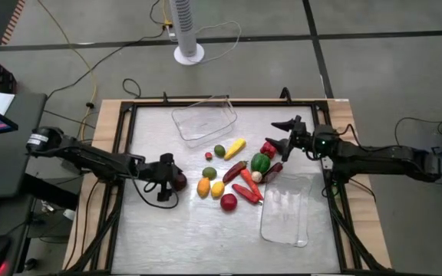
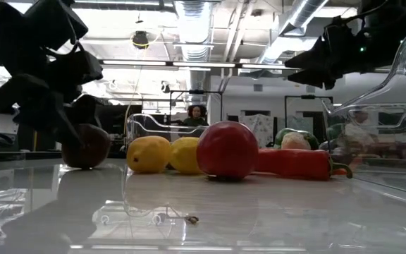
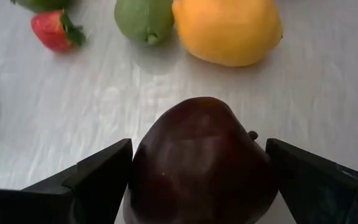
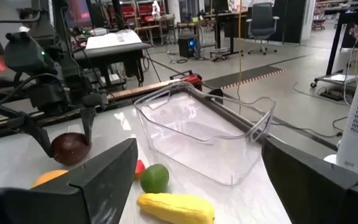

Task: Sort produce into baskets
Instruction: Put the left red apple into the top transparent bin, then put the top green lime into the top transparent bin

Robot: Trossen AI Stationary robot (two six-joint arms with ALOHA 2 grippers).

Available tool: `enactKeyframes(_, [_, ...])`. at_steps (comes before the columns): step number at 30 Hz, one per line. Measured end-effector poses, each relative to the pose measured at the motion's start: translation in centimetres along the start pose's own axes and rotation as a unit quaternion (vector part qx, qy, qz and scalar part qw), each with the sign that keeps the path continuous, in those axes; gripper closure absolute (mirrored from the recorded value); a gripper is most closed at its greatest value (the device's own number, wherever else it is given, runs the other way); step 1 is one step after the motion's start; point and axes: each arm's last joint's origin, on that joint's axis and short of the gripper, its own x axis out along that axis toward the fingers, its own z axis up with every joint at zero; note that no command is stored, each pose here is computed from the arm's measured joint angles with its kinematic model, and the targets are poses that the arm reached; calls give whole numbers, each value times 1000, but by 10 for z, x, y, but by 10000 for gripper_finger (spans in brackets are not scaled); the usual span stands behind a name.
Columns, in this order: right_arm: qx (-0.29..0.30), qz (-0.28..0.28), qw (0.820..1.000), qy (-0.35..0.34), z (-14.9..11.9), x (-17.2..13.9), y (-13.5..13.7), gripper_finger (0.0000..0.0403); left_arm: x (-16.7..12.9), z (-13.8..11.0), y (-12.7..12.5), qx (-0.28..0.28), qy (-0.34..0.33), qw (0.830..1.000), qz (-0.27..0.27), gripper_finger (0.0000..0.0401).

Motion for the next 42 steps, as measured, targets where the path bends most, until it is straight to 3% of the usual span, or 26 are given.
enactKeyframes(7, [1, 1, 1000, 0, 0, 1, 0, 41, 1, 0, 2, 38, 0, 999, 35, 123])
enactKeyframes(12, [14, 1, 1000, 1, 0, 1, 0, 42, 1, 2, 6, 67, -2, 995, 76, 129])
enactKeyframes(19, [29, 1, 1000, 2, -4, 9, 0, 42, -14, 64, 24, 66, -145, 982, 101, 128])
enactKeyframes(23, [19, 2, 1000, -10, -3, 11, 0, 42, -30, 97, 52, 41, -189, 965, 179, 111])
enactKeyframes(26, [20, 13, 1000, -8, -3, 12, 1, 42, -39, 110, 77, -4, -182, 943, 277, 106])
enactKeyframes(28, [25, 20, 999, -5, -4, 12, 2, 42, -42, 113, 92, -23, -176, 934, 310, 105])
enactKeyframes(34, [25, 36, 999, -2, -5, 12, 8, 42, -35, 117, 120, -62, -151, 955, 249, 94])
enactKeyframes(42, [17, 41, 999, -3, -5, 12, 10, 42, -28, 127, 126, -39, -92, 963, 250, 35])
